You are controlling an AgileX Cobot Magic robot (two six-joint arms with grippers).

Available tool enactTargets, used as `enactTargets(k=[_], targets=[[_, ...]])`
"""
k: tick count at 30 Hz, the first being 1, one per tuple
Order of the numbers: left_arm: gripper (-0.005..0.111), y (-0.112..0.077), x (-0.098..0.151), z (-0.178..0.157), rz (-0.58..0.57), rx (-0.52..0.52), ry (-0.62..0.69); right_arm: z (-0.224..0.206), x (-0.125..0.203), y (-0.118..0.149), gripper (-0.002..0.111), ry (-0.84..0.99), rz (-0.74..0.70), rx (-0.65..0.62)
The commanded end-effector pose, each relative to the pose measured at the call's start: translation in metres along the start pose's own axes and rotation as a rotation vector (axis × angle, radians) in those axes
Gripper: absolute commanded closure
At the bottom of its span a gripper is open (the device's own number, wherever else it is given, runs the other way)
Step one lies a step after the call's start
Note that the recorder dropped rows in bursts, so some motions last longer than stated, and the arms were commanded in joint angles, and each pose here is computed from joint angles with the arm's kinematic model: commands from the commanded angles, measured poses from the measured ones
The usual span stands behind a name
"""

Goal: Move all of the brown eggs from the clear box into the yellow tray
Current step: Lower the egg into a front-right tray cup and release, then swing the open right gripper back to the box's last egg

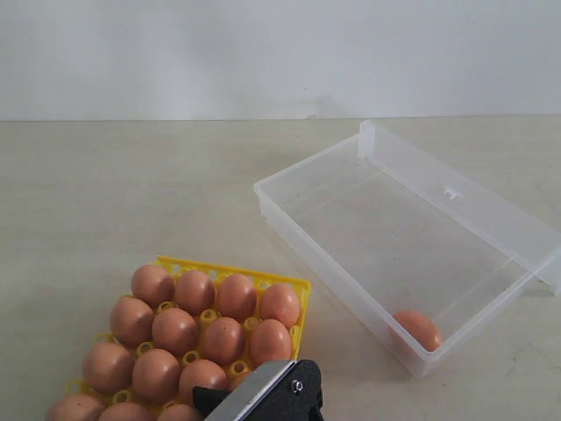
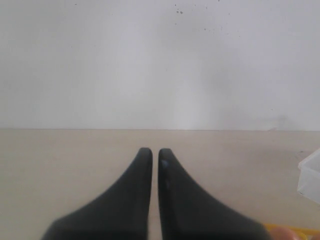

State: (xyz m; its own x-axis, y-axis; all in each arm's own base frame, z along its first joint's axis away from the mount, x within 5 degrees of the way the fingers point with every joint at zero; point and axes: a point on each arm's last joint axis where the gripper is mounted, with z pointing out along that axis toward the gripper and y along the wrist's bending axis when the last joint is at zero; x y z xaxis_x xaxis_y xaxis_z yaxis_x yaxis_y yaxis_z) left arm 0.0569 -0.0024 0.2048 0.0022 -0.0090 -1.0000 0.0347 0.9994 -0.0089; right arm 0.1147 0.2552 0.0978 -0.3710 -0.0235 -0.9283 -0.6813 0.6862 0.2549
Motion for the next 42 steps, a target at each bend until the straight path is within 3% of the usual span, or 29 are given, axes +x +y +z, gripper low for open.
enactTargets(k=[1, 6, 13, 16, 22, 25, 27, 28, 29, 30, 33, 34, 36, 38, 40, 42], targets=[[0.103, 0.000, -0.002, 0.000, -0.010, -0.001, -0.010, 0.000, 0.002, -0.001, 0.109, 0.022, -0.003, 0.004], [0.103, 0.000, -0.001, 0.000, -0.010, -0.001, -0.008, -0.001, 0.007, -0.002, 0.103, 0.074, -0.015, 0.014], [0.103, 0.000, -0.001, 0.000, -0.010, -0.001, -0.008, -0.001, 0.006, -0.001, 0.069, 0.066, -0.046, 0.012], [0.103, 0.000, -0.002, 0.000, -0.010, -0.001, -0.010, 0.000, 0.005, 0.001, 0.061, 0.053, -0.058, -0.018], [0.103, 0.000, -0.002, 0.000, -0.010, -0.001, -0.010, -0.001, -0.004, 0.003, 0.060, -0.033, -0.056, -0.035], [0.103, 0.000, -0.002, 0.000, -0.010, -0.001, -0.010, -0.004, -0.017, -0.006, 0.060, -0.095, -0.014, 0.092], [0.103, 0.000, -0.002, 0.000, -0.010, -0.001, -0.010, -0.021, -0.049, -0.029, 0.060, -0.222, 0.103, 0.387], [0.103, 0.000, -0.002, 0.000, -0.010, -0.001, -0.010, -0.039, -0.072, -0.052, 0.060, -0.281, 0.166, 0.619], [0.103, 0.000, -0.002, 0.000, -0.010, -0.001, -0.010, -0.049, -0.085, -0.065, 0.061, -0.296, 0.164, 0.728], [0.103, 0.000, -0.002, 0.000, -0.010, -0.001, -0.010, -0.061, -0.101, -0.088, 0.068, -0.160, 0.098, 0.824], [0.103, 0.000, -0.002, 0.000, -0.010, -0.001, -0.010, -0.079, -0.134, -0.142, 0.082, 0.121, -0.018, 0.808], [0.103, 0.000, -0.002, 0.000, -0.010, -0.001, -0.010, -0.091, -0.152, -0.175, 0.083, 0.176, 0.006, 0.847], [0.103, 0.000, -0.002, 0.000, -0.010, -0.001, -0.010, -0.107, -0.177, -0.221, 0.083, 0.172, 0.171, 0.805], [0.103, 0.000, -0.002, 0.000, -0.010, -0.001, -0.010, -0.106, -0.180, -0.236, 0.083, 0.122, 0.243, 0.620], [0.103, 0.000, -0.002, 0.000, -0.010, -0.001, -0.010, -0.095, -0.175, -0.233, 0.083, 0.128, 0.270, 0.463], [0.103, 0.000, -0.002, 0.000, -0.010, -0.001, -0.010, -0.087, -0.170, -0.233, 0.083, 0.173, 0.120, 0.388]])
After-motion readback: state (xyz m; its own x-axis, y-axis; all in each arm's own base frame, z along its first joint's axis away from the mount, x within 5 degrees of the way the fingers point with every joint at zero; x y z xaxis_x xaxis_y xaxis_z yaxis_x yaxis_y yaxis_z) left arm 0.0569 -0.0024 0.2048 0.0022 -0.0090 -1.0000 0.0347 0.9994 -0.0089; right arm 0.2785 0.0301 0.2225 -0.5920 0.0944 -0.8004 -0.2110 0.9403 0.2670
